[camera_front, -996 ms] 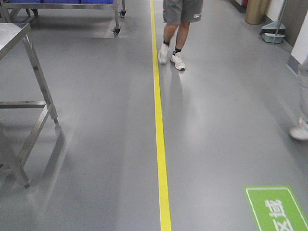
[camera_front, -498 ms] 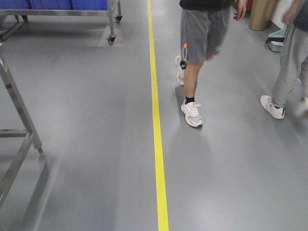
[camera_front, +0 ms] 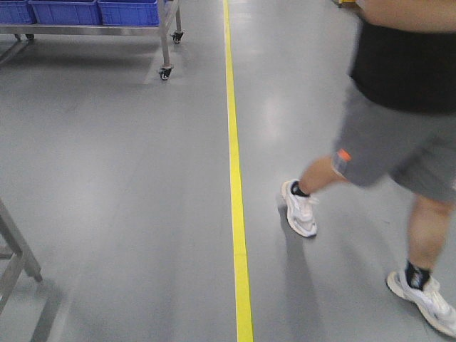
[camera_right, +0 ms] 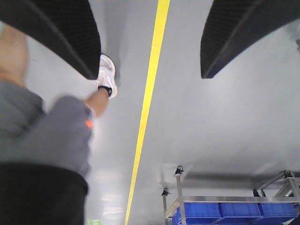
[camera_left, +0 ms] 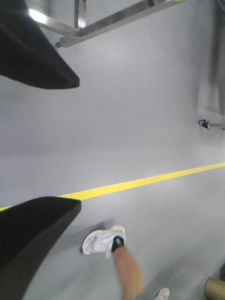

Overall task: Move and align brake pads A on conveyor
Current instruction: 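Drive along the yellow floor line past the green floor sign, then turn the base toward the steel table under the blue bins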

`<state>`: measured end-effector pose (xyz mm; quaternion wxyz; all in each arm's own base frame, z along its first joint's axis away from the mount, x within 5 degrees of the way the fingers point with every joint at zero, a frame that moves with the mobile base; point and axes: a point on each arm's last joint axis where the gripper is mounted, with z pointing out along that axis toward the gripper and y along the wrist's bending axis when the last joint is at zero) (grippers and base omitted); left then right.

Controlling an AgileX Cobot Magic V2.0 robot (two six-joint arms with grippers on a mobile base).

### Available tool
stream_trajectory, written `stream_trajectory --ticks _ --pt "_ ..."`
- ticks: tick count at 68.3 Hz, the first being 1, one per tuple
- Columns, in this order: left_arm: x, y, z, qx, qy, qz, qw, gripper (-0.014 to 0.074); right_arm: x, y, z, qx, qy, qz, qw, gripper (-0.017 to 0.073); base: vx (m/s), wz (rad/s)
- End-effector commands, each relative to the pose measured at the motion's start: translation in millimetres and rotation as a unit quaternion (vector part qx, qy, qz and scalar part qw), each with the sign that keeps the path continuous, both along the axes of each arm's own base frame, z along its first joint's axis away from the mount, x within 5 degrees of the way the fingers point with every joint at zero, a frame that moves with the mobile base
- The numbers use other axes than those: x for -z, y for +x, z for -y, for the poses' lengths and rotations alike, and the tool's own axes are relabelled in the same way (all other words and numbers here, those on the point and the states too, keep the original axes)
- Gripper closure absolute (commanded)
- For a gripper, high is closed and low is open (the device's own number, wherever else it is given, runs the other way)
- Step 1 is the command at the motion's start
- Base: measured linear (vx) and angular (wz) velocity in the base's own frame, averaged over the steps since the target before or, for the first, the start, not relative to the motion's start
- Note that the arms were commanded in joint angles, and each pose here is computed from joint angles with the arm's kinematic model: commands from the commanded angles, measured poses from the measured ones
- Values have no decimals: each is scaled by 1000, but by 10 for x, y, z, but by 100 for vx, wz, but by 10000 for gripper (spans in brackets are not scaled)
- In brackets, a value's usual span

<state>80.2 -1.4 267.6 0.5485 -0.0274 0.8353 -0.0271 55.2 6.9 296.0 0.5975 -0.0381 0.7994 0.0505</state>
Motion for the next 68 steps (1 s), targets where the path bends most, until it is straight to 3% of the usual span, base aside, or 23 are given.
stream_trajectory --ticks 1,48,68 --pt "-145 36 5 1 -6 45 999 133 -138 12 3 2 -1 44 999 106 58 5" --pt "-145 36 5 1 -6 45 999 133 -138 12 3 2 -1 44 999 106 55 -1" --pt "-145 36 5 1 -6 45 999 133 -138 12 3 2 -1 44 999 106 47 33"
